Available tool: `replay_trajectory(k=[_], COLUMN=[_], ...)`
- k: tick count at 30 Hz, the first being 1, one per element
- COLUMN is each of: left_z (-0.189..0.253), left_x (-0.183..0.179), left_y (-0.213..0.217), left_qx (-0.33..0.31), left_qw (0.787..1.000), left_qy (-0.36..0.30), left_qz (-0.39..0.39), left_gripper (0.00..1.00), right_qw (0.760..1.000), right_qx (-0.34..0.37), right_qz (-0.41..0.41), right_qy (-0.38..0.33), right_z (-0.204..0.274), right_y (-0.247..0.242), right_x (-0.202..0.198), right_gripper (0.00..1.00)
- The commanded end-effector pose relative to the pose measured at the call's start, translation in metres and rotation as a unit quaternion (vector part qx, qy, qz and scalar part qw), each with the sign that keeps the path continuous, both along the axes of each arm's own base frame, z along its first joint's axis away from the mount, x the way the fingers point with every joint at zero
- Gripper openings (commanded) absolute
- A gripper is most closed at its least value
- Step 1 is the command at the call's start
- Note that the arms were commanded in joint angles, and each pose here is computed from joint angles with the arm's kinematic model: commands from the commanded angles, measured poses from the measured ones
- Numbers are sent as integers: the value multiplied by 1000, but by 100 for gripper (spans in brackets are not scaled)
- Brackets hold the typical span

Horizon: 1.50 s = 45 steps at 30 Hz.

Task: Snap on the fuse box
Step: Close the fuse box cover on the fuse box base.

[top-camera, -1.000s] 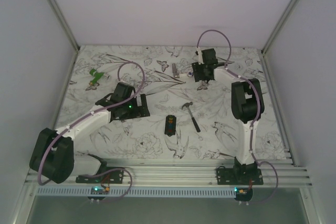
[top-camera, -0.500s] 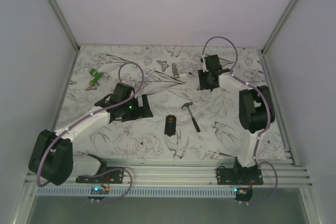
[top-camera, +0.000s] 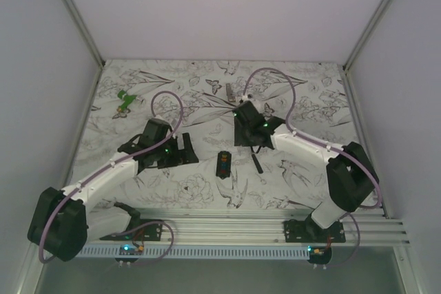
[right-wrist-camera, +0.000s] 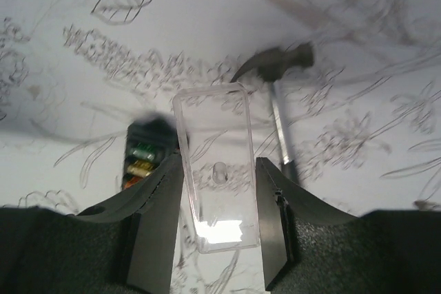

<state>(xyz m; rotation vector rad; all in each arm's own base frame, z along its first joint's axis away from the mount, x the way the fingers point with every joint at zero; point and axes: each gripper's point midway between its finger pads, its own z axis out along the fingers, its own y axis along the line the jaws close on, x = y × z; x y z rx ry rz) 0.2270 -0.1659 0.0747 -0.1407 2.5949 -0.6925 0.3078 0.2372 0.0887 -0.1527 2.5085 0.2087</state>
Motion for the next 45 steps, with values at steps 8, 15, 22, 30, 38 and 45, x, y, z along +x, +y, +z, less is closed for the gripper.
replay_trajectory(k=[8,15,22,30,38,45], left_z=[-14,-10,-11,-13,-13,-13], left_x=[-12,-13,-13,-13,-13,-14], left_y=[13,15,16,15,14,11], left_qx=[24,23,24,24,23,16], left_qw=[1000,1000,1000,1000,1000,1000], left_qy=[1,-12,-9,-4,-1,4], left_qz=[6,10,12,10,9,5], left_gripper=[100,100,100,100,100,100], right_qw=[997,995,994,994,994,996], right_qx=[32,24,30,41,55,44], right_qz=[-71,-84,-101,-100,-90,-69], right_qy=[-29,-41,-40,-26,-22,-19], right_z=[0,-13,-20,-23,-16,-20], right_y=[50,66,74,82,88,88], right_x=[-46,-57,-62,-66,-71,-74], right_gripper=[43,43,49,57,59,53])
